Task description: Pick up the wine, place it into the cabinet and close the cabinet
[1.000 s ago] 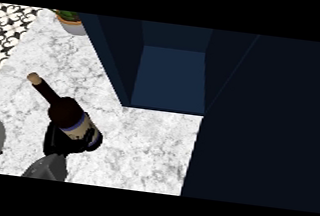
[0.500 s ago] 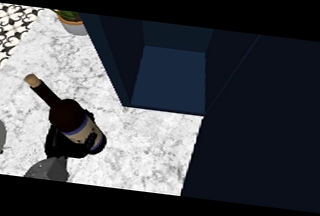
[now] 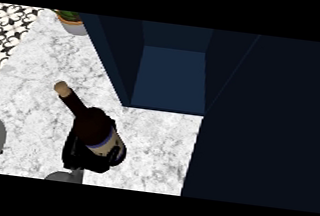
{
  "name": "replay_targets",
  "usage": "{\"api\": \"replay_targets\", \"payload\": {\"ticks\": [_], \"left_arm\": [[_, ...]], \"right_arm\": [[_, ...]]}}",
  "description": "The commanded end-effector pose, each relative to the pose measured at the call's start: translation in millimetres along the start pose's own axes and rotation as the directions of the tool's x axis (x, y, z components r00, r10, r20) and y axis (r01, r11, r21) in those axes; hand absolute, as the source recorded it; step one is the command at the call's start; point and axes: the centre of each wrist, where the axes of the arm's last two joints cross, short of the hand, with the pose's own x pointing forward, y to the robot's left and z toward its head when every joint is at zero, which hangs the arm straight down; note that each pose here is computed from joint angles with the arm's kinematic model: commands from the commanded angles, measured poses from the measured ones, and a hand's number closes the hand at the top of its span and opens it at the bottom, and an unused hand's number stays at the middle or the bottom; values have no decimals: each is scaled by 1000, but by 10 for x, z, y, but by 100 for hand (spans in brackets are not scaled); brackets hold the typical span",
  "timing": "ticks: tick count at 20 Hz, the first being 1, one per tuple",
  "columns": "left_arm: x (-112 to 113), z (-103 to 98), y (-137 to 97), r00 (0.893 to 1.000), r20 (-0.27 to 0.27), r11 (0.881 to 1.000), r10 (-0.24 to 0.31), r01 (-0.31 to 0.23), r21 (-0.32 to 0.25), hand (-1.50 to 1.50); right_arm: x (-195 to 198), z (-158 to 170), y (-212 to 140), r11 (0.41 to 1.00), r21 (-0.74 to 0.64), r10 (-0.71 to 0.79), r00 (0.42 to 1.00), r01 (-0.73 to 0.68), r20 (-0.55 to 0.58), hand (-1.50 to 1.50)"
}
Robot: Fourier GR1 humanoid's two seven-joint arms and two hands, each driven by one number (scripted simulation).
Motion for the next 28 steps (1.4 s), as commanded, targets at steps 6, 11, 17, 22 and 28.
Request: {"api": "replay_targets", "payload": {"ticks": [6,11,17,22,28], "left_arm": [[104,-73,-564,998,-54,999,43,-41,33,150],[84,-22,-737,997,-70,996,42,-37,76,150],[-273,-121,-723,995,-94,994,27,-17,107,150],[-230,-328,-831,998,-65,994,13,-6,111,150],[-359,-479,-955,999,-41,995,1,3,98,150]], "right_arm": [[155,-75,-42,1000,10,-19,999,18,29,-150],[175,61,-85,999,41,-23,1000,23,9,-150],[53,106,-70,1000,21,-20,1000,20,-6,-150],[124,-132,-41,1000,7,-25,1000,25,7,-150],[-133,78,-223,999,34,-30,999,29,27,-150]]}}
